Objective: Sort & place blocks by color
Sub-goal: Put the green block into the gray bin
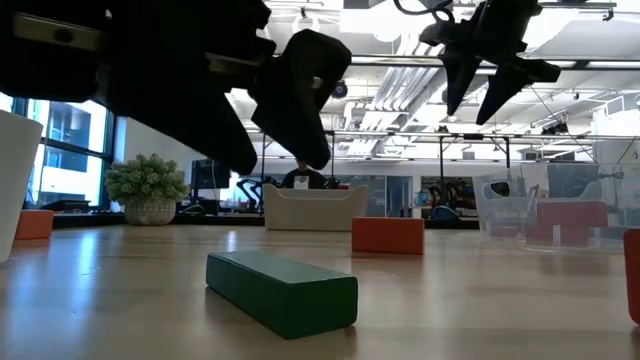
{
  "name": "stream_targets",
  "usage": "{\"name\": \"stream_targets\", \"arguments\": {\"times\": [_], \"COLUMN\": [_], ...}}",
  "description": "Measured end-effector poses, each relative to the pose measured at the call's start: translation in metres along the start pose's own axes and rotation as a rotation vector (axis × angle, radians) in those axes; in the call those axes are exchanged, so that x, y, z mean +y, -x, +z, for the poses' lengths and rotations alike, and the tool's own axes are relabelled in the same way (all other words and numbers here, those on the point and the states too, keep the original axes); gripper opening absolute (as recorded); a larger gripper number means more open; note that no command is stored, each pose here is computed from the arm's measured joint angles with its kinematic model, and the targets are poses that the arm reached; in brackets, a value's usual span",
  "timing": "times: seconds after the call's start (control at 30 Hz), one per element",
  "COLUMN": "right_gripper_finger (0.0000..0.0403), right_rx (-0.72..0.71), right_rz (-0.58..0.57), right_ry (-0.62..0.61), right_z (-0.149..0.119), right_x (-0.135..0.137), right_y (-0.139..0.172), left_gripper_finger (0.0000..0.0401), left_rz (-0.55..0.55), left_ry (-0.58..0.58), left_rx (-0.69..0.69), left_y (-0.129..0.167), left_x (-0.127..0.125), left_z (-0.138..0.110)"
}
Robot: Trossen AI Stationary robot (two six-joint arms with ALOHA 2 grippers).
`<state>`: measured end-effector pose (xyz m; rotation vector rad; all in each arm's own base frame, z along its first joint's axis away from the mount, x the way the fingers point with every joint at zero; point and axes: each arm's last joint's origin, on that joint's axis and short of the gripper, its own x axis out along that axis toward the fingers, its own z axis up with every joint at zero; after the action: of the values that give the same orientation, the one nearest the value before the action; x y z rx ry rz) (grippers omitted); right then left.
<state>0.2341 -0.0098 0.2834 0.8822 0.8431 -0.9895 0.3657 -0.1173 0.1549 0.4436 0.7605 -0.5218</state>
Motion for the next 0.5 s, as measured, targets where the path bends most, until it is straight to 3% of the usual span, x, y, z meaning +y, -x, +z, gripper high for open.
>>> {"name": "stream_targets", "arguments": {"times": [0.5], "right_gripper_finger": [0.0216], "right_rx": [-0.008], "right_rz": [0.017], "right_ry": [-0.007], "right_z": [0.001], "right_x": [0.002], "right_y": [0.000], "left_gripper_finger": [0.0200], "left_rz": [-0.034], "left_ry": [-0.055], "left_rx": [0.006], "left_y": [-0.022], "left_x": [-0.020], "left_z": [-0.003]}}
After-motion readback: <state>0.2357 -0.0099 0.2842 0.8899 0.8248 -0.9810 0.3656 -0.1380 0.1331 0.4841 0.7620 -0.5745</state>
